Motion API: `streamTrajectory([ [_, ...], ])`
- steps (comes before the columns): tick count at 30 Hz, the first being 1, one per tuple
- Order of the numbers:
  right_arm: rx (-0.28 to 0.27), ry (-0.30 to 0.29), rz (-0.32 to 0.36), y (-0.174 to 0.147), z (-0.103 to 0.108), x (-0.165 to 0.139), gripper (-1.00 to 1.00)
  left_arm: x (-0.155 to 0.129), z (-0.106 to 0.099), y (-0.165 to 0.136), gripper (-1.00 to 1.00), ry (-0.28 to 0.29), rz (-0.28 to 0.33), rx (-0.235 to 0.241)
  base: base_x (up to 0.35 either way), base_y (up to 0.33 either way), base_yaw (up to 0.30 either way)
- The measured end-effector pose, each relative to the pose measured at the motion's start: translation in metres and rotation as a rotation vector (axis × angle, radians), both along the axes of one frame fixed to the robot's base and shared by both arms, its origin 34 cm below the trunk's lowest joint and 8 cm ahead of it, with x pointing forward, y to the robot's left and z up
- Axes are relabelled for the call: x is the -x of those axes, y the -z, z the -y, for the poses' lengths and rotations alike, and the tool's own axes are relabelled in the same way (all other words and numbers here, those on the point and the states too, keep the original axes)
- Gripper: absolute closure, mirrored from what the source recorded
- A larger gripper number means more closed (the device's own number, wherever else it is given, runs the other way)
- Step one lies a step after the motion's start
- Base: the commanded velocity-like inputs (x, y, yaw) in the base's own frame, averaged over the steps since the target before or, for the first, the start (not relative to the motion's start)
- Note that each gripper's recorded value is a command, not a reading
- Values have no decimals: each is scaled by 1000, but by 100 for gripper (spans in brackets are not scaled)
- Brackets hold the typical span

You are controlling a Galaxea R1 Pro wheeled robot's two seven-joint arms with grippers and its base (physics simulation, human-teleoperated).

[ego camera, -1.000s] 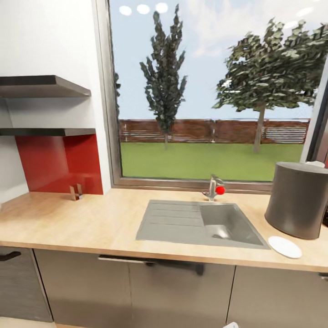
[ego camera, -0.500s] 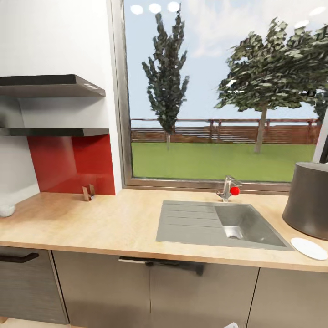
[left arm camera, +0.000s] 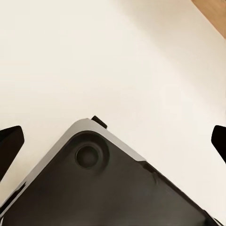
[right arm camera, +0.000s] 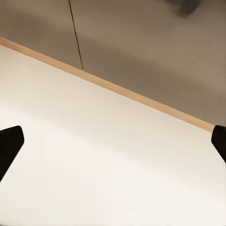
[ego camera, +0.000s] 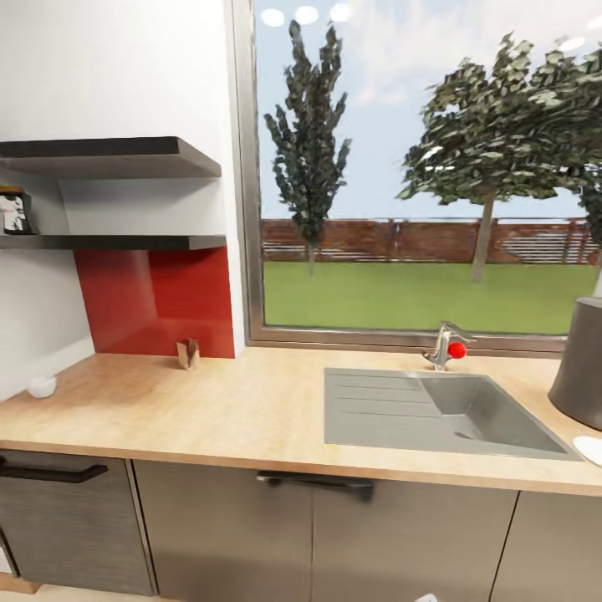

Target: Set up a coffee station on the kitchen countertop: keep the coffee maker on the countertop, move the bottle of coffee from the kitchen shelf to the counter next to the coffee maker, place a paper coffee filter on top of the coffee maker, put the saucer next to the coffee maker with the coffee cup on the saucer, and place the electric kettle next to the coffee maker.

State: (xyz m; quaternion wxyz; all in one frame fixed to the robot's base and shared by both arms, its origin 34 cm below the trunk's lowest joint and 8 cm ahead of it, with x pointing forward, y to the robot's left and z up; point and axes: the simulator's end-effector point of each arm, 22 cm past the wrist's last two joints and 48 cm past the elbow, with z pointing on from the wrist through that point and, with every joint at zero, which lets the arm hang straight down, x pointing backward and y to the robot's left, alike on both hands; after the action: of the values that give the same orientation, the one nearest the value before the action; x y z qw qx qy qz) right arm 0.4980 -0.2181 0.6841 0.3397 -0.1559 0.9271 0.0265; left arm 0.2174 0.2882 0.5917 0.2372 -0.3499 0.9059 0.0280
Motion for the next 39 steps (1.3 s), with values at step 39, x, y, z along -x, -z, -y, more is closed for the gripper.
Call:
streamTrajectory([
  [39, 15, 6, -4, 1, 0, 3, -100, -3, 2, -1, -100, 1, 11, 0, 0, 342, -51],
])
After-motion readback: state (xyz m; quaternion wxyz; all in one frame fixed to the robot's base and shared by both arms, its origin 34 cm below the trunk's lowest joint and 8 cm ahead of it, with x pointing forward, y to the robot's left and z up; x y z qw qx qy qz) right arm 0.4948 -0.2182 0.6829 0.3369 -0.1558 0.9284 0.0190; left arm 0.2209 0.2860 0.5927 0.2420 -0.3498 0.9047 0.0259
